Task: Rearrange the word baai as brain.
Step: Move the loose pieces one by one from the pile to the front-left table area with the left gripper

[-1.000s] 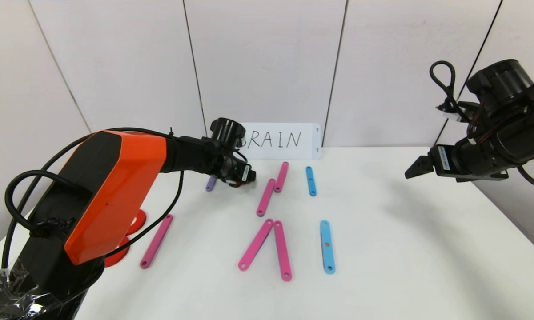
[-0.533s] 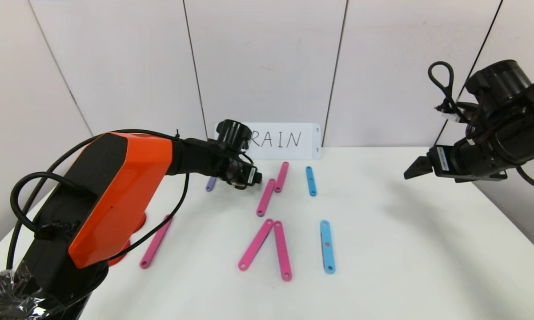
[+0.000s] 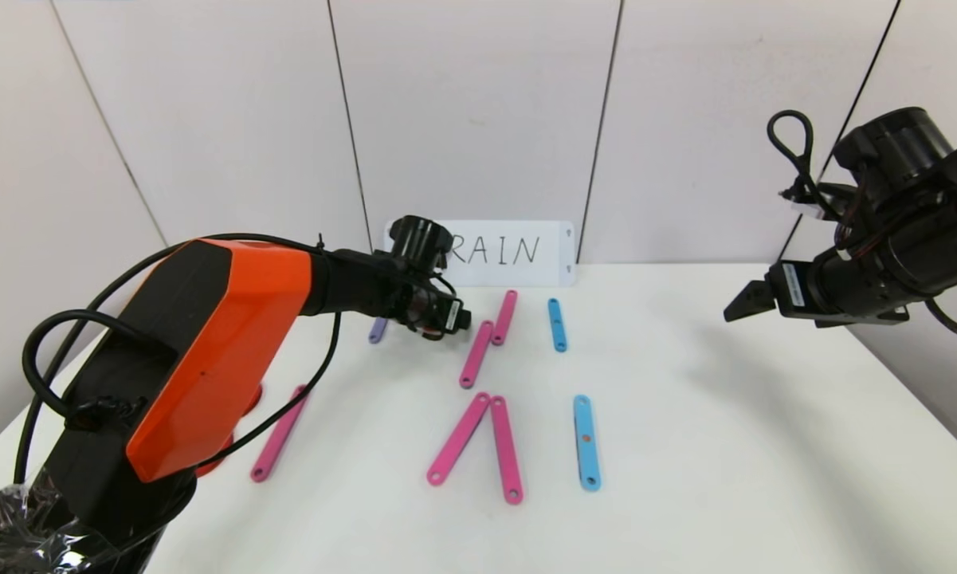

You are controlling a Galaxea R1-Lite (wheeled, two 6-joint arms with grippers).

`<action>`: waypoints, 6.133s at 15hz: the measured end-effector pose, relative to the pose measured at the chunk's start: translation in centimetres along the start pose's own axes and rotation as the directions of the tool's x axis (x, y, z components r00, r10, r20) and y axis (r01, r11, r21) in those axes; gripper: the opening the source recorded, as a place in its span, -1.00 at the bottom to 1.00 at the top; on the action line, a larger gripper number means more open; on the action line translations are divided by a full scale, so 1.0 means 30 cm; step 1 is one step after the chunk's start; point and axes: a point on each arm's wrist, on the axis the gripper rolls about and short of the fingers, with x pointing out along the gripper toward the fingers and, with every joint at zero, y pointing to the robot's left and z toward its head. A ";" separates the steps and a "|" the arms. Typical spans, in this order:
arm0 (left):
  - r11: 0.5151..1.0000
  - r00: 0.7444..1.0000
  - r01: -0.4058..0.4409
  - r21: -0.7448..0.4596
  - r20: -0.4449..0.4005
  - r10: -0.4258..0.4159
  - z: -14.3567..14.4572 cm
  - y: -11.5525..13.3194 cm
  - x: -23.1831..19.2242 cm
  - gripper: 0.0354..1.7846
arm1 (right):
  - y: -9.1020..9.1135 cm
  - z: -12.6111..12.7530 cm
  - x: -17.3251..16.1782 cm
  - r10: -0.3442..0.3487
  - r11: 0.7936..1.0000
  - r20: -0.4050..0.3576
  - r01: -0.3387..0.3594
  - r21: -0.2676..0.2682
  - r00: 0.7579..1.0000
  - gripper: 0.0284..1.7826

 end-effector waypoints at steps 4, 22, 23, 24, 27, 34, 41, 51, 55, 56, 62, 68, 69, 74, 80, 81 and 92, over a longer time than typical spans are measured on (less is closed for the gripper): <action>1.000 1.000 0.001 0.003 -0.004 0.000 -0.006 -0.001 0.009 0.47 | 0.001 0.000 0.000 -0.016 1.000 0.002 0.016 -0.002 1.000 0.95; 0.999 1.000 0.006 -0.042 -0.007 -0.006 0.028 -0.007 -0.073 -0.68 | 0.011 -0.007 0.004 -0.023 1.000 -0.003 0.023 -0.012 1.000 0.95; 0.998 1.000 0.006 -0.055 -0.004 -0.006 0.040 -0.005 -0.102 -0.68 | 0.012 -0.007 0.006 -0.023 1.000 -0.005 0.023 -0.013 1.000 0.95; 0.998 1.000 0.005 -0.065 -0.003 -0.005 0.050 -0.002 -0.133 -0.68 | 0.014 -0.007 0.006 -0.022 1.000 -0.005 0.022 -0.014 1.000 0.95; 0.998 0.998 -0.008 -0.068 -0.055 0.004 0.037 0.015 -0.237 -0.68 | 0.017 -0.008 0.006 -0.021 1.000 -0.005 0.021 -0.017 1.000 0.95; 0.996 0.985 -0.056 -0.067 -0.168 0.044 -0.103 0.083 -0.483 -0.68 | 0.054 -0.026 0.005 -0.007 0.999 -0.016 0.006 -0.049 1.000 0.95; 0.983 0.962 -0.132 -0.128 -0.257 0.096 -0.260 0.124 -0.623 -0.68 | 0.086 -0.049 0.002 -0.026 0.996 -0.021 0.025 -0.083 0.999 0.95; 0.983 0.959 -0.134 -0.128 -0.269 0.096 -0.351 0.121 -0.557 -0.68 | 0.092 -0.058 -0.009 -0.020 0.996 -0.018 0.019 -0.089 1.000 0.95; 0.978 0.958 -0.143 -0.152 -0.269 0.099 -0.361 0.119 -0.479 -0.68 | 0.091 -0.058 -0.015 -0.019 0.996 -0.014 0.018 -0.089 1.000 0.95; 0.975 0.960 -0.147 -0.167 -0.261 0.100 -0.358 0.119 -0.455 -0.68 | 0.091 -0.059 -0.015 -0.019 0.996 -0.014 0.018 -0.088 1.000 0.95; 0.964 0.955 -0.177 -0.198 -0.270 0.120 -0.352 0.152 -0.391 -0.68 | 0.090 -0.060 -0.017 -0.019 0.996 -0.013 0.018 -0.088 1.000 0.95; 0.959 0.941 -0.218 -0.180 -0.299 0.158 -0.367 0.159 -0.399 -0.68 | 0.093 -0.060 -0.012 -0.019 0.996 -0.017 0.017 -0.091 1.000 0.95; 0.958 0.940 -0.224 -0.179 -0.300 0.164 -0.368 0.159 -0.400 -0.68 | 0.094 -0.060 -0.010 -0.019 0.996 -0.018 0.017 -0.092 1.000 0.95; 0.958 0.938 -0.225 -0.176 -0.306 0.164 -0.376 0.156 -0.405 -0.68 | 0.097 -0.061 -0.007 -0.018 0.995 -0.021 0.016 -0.094 1.000 0.95; 0.959 0.937 -0.221 -0.175 -0.312 0.159 -0.385 0.144 -0.407 -0.68 | 0.098 -0.060 -0.008 -0.017 0.995 -0.020 0.015 -0.094 1.000 0.95; 0.960 0.937 -0.220 -0.176 -0.312 0.158 -0.385 0.142 -0.407 -0.68 | 0.098 -0.060 -0.008 -0.017 0.995 -0.020 0.015 -0.094 1.000 0.95; 0.962 0.945 -0.207 -0.177 -0.293 0.149 -0.371 0.133 -0.426 0.57 | 0.099 -0.060 0.001 -0.021 0.995 -0.027 0.018 -0.096 0.999 0.95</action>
